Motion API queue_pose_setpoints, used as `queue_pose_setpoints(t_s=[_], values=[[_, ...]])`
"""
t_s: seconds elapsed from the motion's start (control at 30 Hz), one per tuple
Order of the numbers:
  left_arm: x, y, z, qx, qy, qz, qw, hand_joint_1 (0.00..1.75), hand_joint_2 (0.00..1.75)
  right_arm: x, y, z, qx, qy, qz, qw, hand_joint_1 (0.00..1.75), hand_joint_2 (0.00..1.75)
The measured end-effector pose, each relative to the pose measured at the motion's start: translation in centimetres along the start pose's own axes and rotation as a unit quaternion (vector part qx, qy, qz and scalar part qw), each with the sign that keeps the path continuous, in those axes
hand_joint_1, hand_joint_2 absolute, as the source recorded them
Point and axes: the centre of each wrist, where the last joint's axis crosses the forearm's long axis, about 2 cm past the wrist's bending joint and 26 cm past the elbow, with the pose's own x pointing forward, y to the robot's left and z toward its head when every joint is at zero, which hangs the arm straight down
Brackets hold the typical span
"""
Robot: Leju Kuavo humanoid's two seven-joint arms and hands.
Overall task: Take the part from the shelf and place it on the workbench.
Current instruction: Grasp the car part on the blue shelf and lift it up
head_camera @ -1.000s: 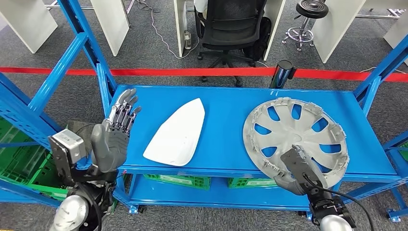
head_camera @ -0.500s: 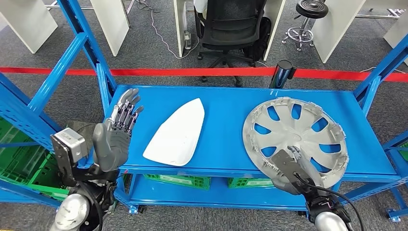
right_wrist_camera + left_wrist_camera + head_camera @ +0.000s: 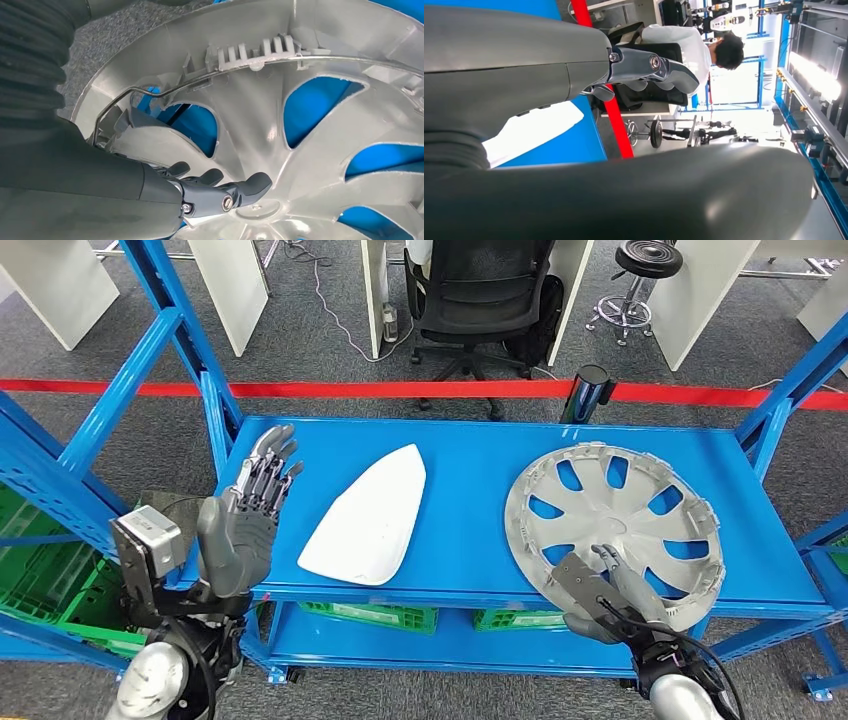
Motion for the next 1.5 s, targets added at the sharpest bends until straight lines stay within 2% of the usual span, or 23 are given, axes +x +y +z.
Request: queue_pose_setpoints(t_s=[0.63,1.1,1.5], values=[[0.0,-0.1,0.0,-0.001,0.001,0.003,1.000,0.00,0.00,-0.1,0.1,0.0,0.011,0.007,0.034,0.999,0.00,1.75],[0.0,-0.1,0.0,0.000,0.002,0.008,1.000,0.00,0.00,-0.1,1.1,-0.2,-0.011,0.047,0.216,0.975,0.00,1.75],[0.0,0.0,0.0,0.004,0.003,0.010,1.000,0.00,0.00,-0.4,1.6,-0.4,-0.031,0.046,0.281,0.958,0.00,1.75]])
